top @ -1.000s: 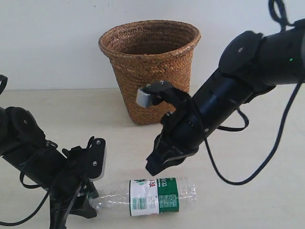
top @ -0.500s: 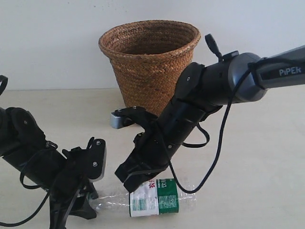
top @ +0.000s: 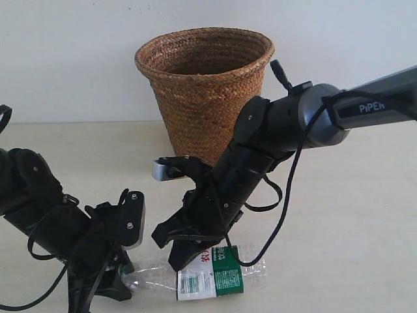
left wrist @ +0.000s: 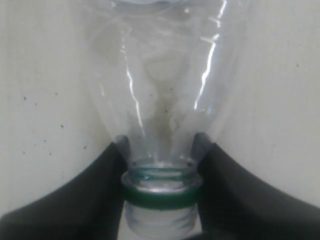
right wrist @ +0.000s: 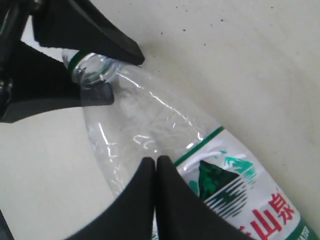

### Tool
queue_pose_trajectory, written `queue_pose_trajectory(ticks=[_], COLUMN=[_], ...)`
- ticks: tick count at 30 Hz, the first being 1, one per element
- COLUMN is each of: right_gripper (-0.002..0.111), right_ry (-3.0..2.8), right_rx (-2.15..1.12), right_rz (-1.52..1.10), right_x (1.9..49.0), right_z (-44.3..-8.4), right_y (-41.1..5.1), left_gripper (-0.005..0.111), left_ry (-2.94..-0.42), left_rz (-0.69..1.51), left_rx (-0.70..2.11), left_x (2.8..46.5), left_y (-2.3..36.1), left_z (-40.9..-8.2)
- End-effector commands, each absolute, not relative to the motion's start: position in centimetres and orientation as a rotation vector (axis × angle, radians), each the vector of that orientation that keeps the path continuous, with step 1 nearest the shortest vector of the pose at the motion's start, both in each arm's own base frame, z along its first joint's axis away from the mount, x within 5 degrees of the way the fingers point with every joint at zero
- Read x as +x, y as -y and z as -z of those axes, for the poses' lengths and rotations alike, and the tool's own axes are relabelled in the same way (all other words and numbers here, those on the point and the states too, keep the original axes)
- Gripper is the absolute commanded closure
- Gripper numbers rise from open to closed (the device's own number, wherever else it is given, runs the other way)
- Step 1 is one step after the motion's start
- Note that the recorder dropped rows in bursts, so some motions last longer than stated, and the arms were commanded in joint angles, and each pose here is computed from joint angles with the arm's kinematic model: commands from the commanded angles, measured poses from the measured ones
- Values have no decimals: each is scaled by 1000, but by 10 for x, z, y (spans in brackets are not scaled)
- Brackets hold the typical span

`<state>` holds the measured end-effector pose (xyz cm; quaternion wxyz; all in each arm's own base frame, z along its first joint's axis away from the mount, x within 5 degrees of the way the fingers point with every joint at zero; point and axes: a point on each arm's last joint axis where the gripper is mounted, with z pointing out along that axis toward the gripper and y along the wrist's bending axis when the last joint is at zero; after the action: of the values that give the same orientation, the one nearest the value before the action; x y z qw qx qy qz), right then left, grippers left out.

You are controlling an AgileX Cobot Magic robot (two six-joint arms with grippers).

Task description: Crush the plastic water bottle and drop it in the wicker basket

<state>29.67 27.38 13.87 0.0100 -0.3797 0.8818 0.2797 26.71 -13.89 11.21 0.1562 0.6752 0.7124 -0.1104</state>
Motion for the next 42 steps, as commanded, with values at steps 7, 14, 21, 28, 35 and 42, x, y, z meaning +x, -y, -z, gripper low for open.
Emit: queue_pose_trajectory(ticks=[7, 14, 21, 28, 35, 42], right_gripper=[108, 108, 108, 108, 108, 108], right_ry=[-3017, -3055, -3061, -3010, -2885, -2855], right_rx=[-1356, -1386, -1398, -1385, -1328, -1318], right_rz=[-514, -446, -417, -524, -598, -600], right_x=[305, 316, 325, 329, 324, 322], right_z=[-75, -60, -67, -127, -182, -196], right_y=[-252, -256, -261, -257, -257, -255], left_gripper=[102, 102, 102, 102, 102, 102], left_ry=[-2083, -2091, -2099, -2099, -2099, -2098], left_rz=[334, 336, 344, 346, 342, 338], left_rx=[1877, 1869, 1865, 1865, 1863, 1862], left_x=[266, 266, 265, 265, 266, 266], left_y=[142, 142, 142, 142, 142, 142], left_z=[-113, -113, -113, -113, -113, -113])
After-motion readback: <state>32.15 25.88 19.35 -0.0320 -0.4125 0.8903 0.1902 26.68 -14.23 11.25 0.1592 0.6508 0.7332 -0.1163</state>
